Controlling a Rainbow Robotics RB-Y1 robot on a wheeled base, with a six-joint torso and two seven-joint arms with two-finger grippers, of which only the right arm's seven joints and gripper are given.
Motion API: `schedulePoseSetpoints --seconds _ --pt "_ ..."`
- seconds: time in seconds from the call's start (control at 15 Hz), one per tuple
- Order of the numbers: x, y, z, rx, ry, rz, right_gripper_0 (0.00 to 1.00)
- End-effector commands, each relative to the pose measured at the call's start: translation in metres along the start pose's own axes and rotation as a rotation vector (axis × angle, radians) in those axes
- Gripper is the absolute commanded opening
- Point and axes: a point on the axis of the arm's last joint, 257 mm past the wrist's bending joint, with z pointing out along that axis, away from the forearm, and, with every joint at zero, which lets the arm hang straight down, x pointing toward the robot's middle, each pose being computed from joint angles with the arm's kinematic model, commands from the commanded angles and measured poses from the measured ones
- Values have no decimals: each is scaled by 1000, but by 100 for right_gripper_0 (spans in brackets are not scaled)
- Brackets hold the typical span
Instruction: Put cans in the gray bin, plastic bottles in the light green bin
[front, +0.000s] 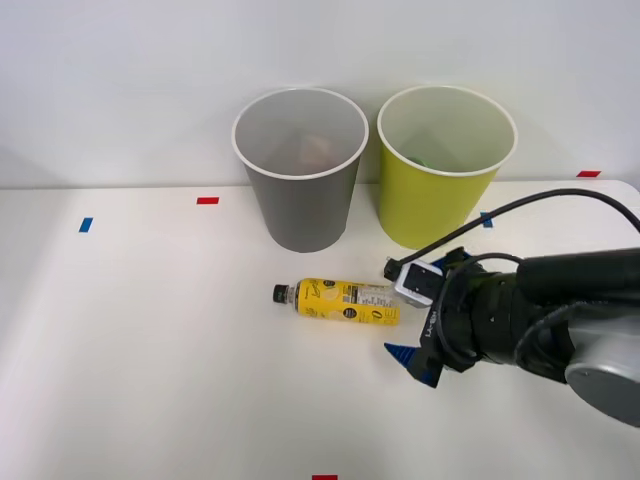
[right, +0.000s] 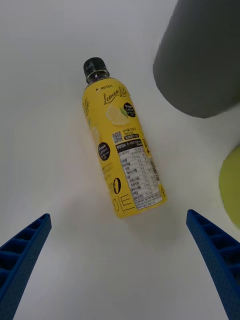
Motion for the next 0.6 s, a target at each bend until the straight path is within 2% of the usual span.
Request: schedulePoseSetpoints --seconds 0.07,0.27,0.33,0.47,0.6 --pt "-4 -8 11 -47 80 -185 93" --pt "-7 -5 14 -105 145 -269 93" --pt "-9 -3 16 -124 145 -265 93" --pt "-10 2 19 -136 143 -272 93" --pt "-6 3 22 -130 168 -324 93"
